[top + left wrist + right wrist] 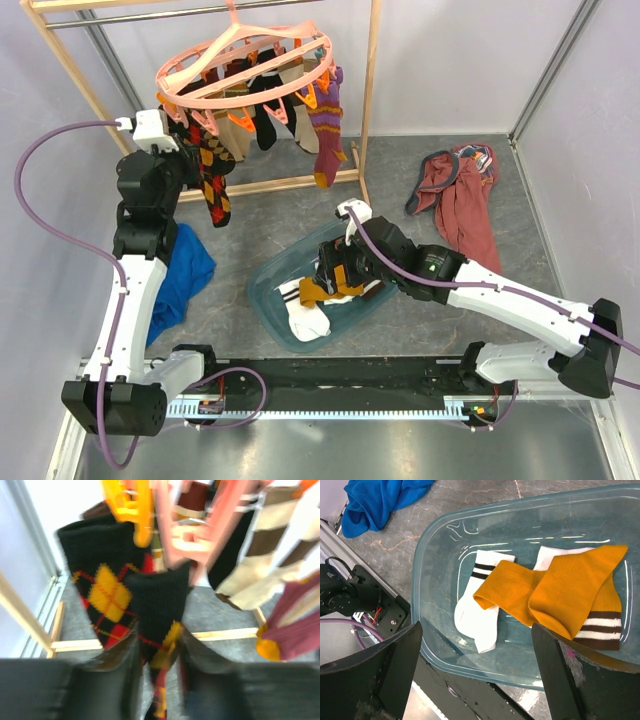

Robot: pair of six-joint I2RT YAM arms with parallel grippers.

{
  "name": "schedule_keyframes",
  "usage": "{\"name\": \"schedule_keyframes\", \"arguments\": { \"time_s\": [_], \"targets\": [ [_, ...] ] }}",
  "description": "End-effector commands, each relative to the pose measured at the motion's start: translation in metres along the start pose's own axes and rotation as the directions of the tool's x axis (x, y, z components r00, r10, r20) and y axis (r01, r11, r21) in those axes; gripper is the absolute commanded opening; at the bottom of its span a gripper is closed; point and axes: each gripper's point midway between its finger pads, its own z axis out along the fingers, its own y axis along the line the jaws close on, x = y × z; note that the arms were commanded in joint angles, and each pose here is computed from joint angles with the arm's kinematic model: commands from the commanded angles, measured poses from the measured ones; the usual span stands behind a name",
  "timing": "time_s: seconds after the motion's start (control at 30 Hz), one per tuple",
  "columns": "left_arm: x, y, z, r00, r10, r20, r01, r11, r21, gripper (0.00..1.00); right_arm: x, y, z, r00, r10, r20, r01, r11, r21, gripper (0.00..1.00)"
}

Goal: Remove the socks clipped to the hanger

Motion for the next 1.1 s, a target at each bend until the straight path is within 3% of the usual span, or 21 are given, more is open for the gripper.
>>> {"name": "schedule_keyframes", "arguments": {
  "time_s": [0.0, 0.07, 0.27, 0.5, 0.67, 0.9, 1.07],
  "targets": [
    [-0.016, -0.025, -0.011, 0.999, -0.025, 0.047, 0.018, 0.990, 0.142, 0.15, -0.020, 0.002, -0.010, 0.995, -0.005, 0.095, 0.006, 1.000, -0.005, 0.98],
    [-0.019, -0.037, -0.017, 0.997, -0.067, 0.034, 0.059, 0.978, 0.198, 0.02, -0.031, 0.001, -0.014, 0.989, -0.004, 0.147, 0.004, 1.000, 0.004, 0.98],
    [-0.033, -0.073, -0.041, 0.984, -0.179, -0.005, 0.168, 0.912, 0.374, 0.02, -0.091, 0.018, -0.016, 0.932, -0.096, 0.348, 0.098, 0.995, 0.013, 0.98],
    [-0.037, -0.101, -0.067, 0.966, -0.245, -0.078, 0.251, 0.825, 0.507, 0.02, -0.185, 0.069, -0.030, 0.744, -0.158, 0.649, 0.230, 0.973, -0.026, 0.95],
    [-0.039, -0.107, -0.076, 0.958, -0.270, -0.098, 0.280, 0.800, 0.531, 0.02, -0.207, 0.096, -0.014, 0.670, -0.210, 0.713, 0.283, 0.959, 0.016, 0.95],
    [-0.036, -0.120, -0.083, 0.926, -0.326, -0.190, 0.374, 0.735, 0.565, 0.02, -0.209, 0.111, 0.033, 0.653, -0.297, 0.696, 0.278, 0.950, 0.145, 0.95],
    [-0.036, -0.123, -0.088, 0.913, -0.345, -0.217, 0.405, 0.715, 0.569, 0.02, -0.210, 0.100, 0.053, 0.661, -0.309, 0.684, 0.209, 0.951, 0.228, 0.88]
  ]
}}
